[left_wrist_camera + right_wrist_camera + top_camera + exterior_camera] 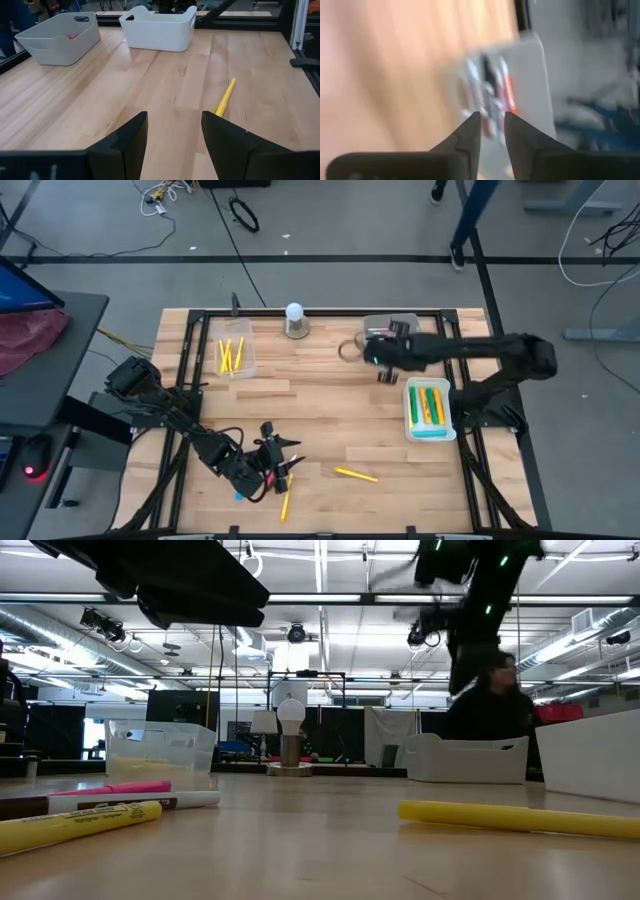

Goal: Pick & Place Markers
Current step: Put the yellow pen into the transparent bin

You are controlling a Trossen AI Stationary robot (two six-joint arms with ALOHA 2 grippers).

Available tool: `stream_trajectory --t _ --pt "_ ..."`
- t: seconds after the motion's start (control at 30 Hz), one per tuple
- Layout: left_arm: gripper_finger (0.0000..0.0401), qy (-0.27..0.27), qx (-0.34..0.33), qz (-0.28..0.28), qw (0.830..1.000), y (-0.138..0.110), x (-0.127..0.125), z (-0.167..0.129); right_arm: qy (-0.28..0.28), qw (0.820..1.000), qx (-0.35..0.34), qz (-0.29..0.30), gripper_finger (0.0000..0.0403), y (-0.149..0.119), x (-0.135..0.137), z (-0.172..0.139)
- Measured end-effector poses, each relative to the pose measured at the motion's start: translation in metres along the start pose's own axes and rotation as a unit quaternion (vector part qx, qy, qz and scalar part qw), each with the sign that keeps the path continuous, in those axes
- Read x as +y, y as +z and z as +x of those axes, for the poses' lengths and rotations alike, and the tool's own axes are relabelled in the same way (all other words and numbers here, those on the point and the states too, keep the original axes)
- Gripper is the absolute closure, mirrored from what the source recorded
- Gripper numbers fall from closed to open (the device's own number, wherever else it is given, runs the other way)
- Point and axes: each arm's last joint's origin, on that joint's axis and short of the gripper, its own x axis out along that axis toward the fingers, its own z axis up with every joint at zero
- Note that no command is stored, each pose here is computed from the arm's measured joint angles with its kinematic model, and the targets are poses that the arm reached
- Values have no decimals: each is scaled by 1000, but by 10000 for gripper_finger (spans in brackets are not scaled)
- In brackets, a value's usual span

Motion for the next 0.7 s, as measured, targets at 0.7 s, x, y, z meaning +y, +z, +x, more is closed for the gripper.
stream_trajectory --t 0.7 --pt "208 -20 3 8 1000 -4 -8 -10 249 860 -438 73 392 8 232 -103"
